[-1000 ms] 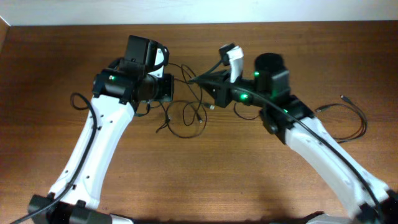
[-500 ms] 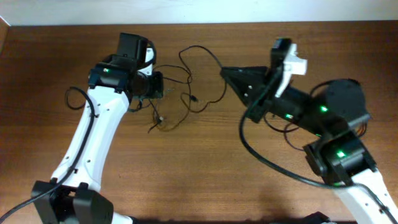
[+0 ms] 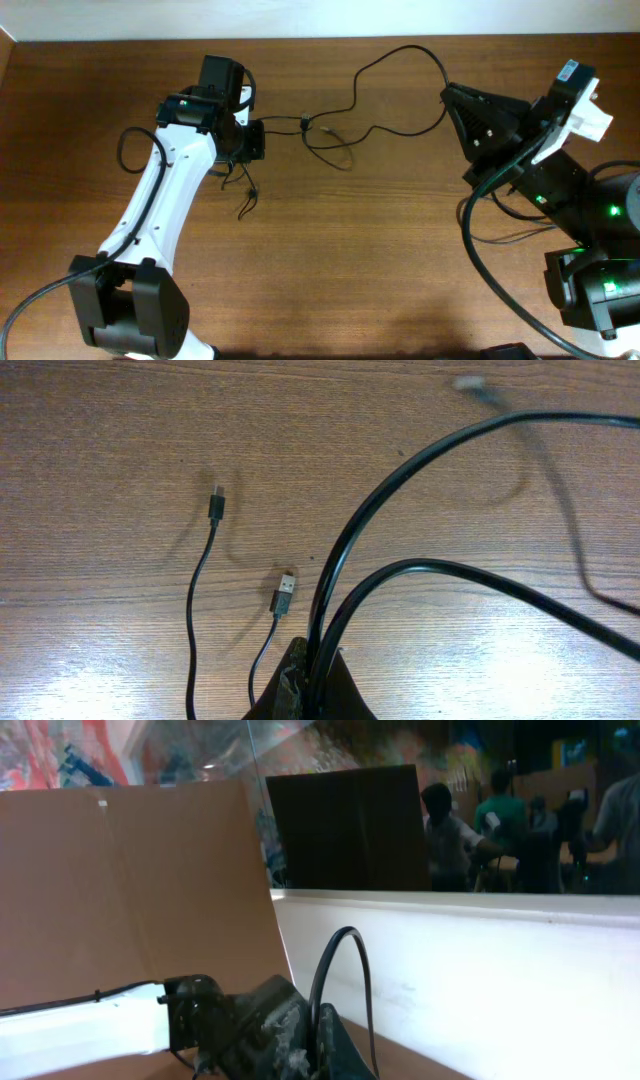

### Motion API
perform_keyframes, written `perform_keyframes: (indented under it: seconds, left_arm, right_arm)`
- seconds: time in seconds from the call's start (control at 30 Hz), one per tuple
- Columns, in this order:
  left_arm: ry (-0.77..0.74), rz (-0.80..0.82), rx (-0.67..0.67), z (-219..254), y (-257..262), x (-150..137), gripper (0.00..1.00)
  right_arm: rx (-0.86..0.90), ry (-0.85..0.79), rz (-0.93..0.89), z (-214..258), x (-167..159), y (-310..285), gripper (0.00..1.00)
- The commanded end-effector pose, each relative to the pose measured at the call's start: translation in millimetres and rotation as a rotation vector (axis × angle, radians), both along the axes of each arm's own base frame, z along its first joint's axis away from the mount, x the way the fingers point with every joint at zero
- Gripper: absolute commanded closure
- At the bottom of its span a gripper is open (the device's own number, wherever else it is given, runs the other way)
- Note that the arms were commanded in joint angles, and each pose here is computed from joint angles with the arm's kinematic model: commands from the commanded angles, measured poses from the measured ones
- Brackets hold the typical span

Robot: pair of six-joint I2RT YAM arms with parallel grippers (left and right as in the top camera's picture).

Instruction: Untangle cables

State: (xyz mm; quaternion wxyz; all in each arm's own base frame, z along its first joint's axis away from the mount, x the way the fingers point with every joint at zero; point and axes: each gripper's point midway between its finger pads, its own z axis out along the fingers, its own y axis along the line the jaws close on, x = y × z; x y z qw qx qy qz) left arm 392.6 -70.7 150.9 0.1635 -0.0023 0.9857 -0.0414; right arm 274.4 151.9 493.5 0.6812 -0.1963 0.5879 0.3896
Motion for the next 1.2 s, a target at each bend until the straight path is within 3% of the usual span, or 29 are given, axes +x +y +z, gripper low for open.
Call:
perform_keyframes:
  seconds: [0.0,0.17,0.23,0.33,0.43,0.5,0.67,0.97,1.07,1.17]
  left_arm:
    - [-0.009,-0.001,0.009,2,3,3,1.00]
    - [-0.009,-0.001,0.009,2,3,3,1.00]
    - [-0.009,-0.001,0.009,2,3,3,1.00]
    - [-0.009,-0.001,0.009,2,3,4,1.00]
    - [-0.009,-0.001,0.008,2,3,4,1.00]
    - [-0.009,-0.001,0.008,2,3,4,1.00]
    - [-0.013,-0.002,0.007,3,2,4,1.00]
    - [-0.012,-0.003,0.005,3,2,4,1.00]
    - [-0.012,-0.003,0.005,3,2,4,1.00]
    - [-0.012,-0.003,0.005,3,2,4,1.00]
  right_arm:
    - [-0.005,0.010,-0.015,2,-2,-4,0.96]
    - [-0.046,0.257,-0.011,-53,19,0,0.93]
    - [-0.073,0.393,0.040,-85,24,8,0.85]
    - [-0.096,0.541,0.159,-120,25,23,0.85]
    - [-0.109,0.716,0.177,-161,35,26,0.91]
    - [-0.119,0.861,0.185,-193,37,27,0.89]
    - [-0.169,1.006,0.212,-242,46,31,0.52]
    - [-0.314,1.283,0.367,-371,49,92,0.40]
    - [-0.347,1.250,0.409,-390,52,115,0.27]
    - [-0.407,1.223,0.319,-407,63,114,0.02]
